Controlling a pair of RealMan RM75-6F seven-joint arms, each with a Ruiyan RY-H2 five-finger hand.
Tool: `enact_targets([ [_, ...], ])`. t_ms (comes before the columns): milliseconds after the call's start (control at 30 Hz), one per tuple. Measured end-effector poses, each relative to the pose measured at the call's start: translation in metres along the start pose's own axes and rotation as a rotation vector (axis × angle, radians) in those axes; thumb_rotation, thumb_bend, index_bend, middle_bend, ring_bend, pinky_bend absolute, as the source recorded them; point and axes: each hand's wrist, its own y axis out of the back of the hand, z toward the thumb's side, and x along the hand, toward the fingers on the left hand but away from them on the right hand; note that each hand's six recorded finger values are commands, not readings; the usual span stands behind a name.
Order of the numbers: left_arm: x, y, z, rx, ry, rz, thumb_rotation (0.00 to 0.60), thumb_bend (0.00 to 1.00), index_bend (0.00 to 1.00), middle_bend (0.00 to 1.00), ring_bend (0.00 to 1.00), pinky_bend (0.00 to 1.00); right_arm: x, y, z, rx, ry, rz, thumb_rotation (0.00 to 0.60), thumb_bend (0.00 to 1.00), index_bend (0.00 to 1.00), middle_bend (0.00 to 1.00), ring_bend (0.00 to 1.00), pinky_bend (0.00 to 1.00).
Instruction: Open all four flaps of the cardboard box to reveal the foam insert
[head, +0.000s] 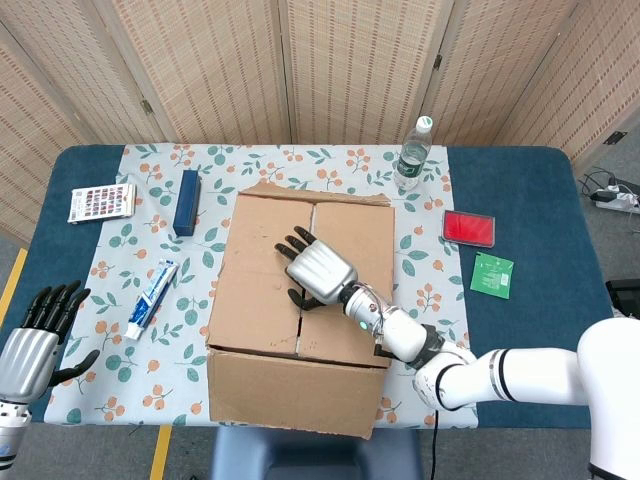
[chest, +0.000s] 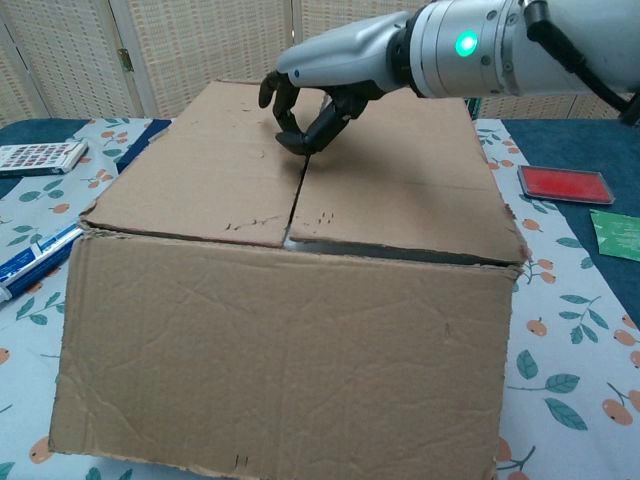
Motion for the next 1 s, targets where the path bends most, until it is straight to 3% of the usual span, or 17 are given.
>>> enact_targets([
  [500,0.000,-0.003,0.003,0.013,-0.006,-0.008,0.600,0.28,0.08,0.06,0.00,0.00,0.026,0.001,-0.015,-0.023,-0.029,0.004,0.277,0.61,0.56,0.12,0.07,0.00],
  [1000,0.003,-0.013,0.008,0.039,-0.012,-0.029,0.600,0.28,0.08,0.06,0.00,0.00,0.089,0.029,-0.039,-0.052,-0.076,-0.127,0.277,0.61,0.56,0.11,0.08,0.00],
])
